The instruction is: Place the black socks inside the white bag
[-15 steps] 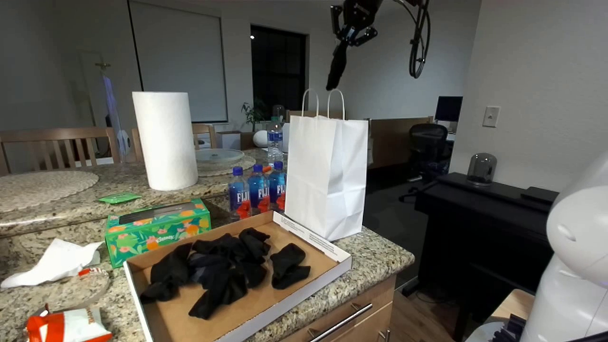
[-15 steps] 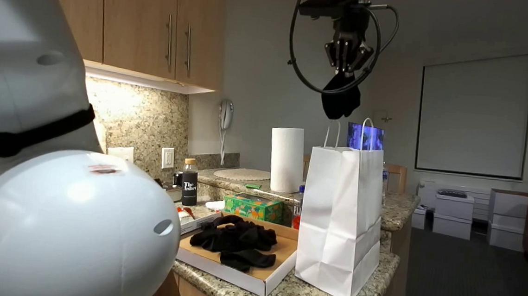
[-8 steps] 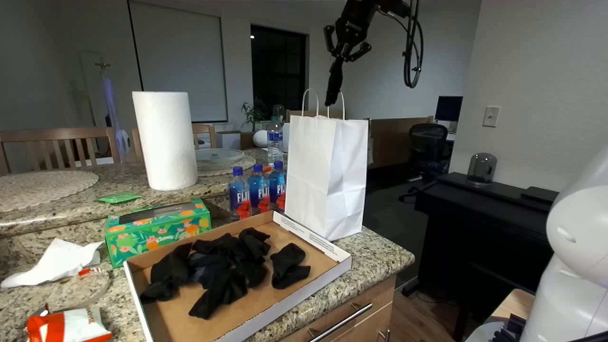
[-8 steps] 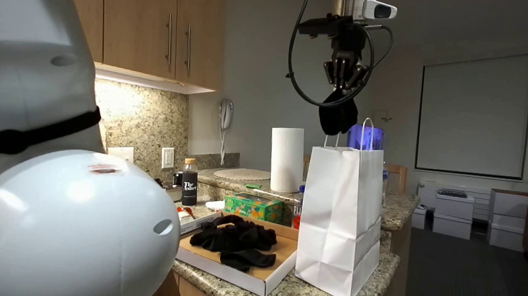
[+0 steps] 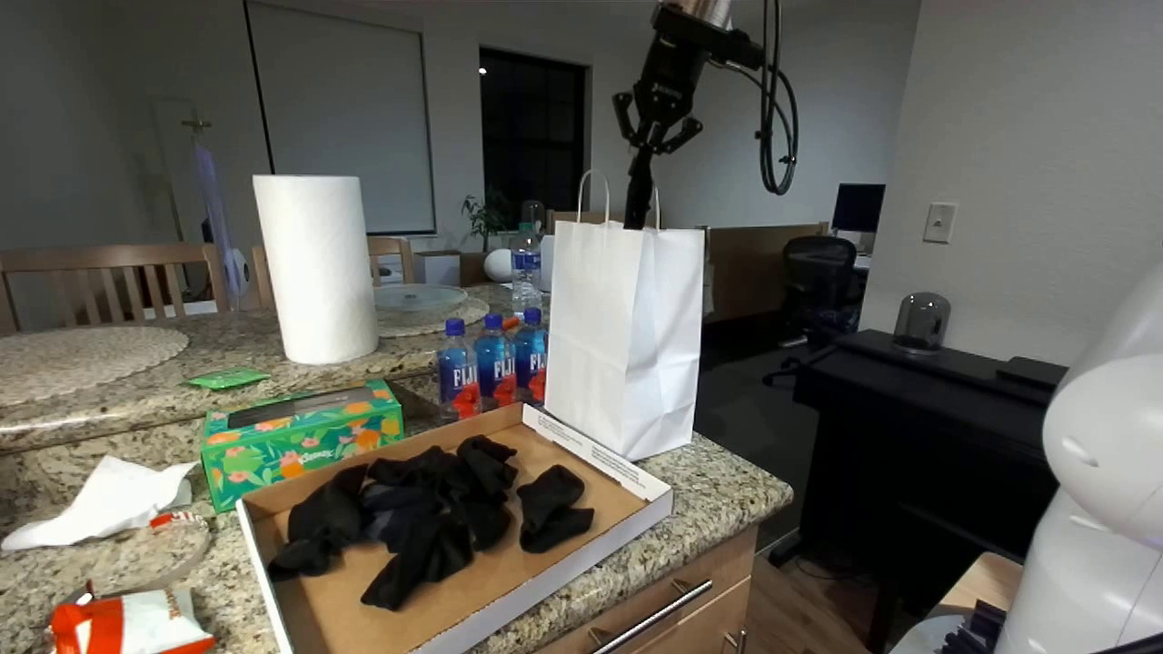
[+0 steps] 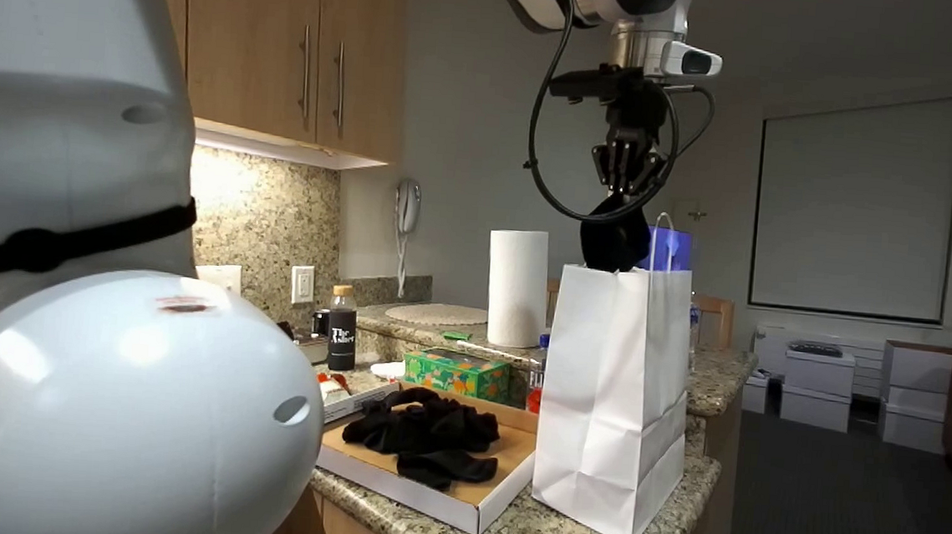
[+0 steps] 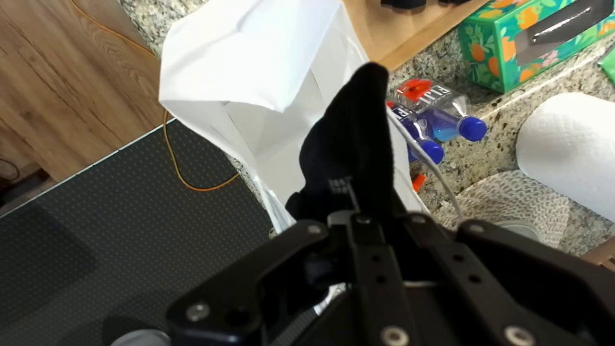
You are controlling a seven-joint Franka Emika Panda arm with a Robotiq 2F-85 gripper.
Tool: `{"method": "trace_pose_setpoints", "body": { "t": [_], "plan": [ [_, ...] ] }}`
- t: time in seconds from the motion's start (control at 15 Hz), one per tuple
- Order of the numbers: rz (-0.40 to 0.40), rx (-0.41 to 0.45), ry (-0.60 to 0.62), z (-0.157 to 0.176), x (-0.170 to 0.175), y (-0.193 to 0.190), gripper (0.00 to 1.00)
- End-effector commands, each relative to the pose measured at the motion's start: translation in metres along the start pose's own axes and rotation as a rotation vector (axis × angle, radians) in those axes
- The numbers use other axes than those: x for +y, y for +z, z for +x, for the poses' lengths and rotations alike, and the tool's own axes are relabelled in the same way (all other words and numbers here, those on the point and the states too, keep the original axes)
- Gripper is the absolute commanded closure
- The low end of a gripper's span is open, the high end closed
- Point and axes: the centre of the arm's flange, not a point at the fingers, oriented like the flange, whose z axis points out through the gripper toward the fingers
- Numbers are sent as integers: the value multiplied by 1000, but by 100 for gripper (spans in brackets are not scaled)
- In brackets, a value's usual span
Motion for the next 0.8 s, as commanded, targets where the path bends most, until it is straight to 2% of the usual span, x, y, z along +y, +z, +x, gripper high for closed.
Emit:
{"method": "trace_pose_setpoints", "body": {
  "t": [0.0,0.13,0.2,0.33,0.73],
  "plan": [
    [-12,-15,16,3,-3,3,93],
    [-13,-14,13,2,-5,4,93],
    [-11,-9,13,1,-5,2,68],
    [-8,-3,13,0,-5,0,62],
    [4,18,14,-5,-2,-10,24]
  ]
}}
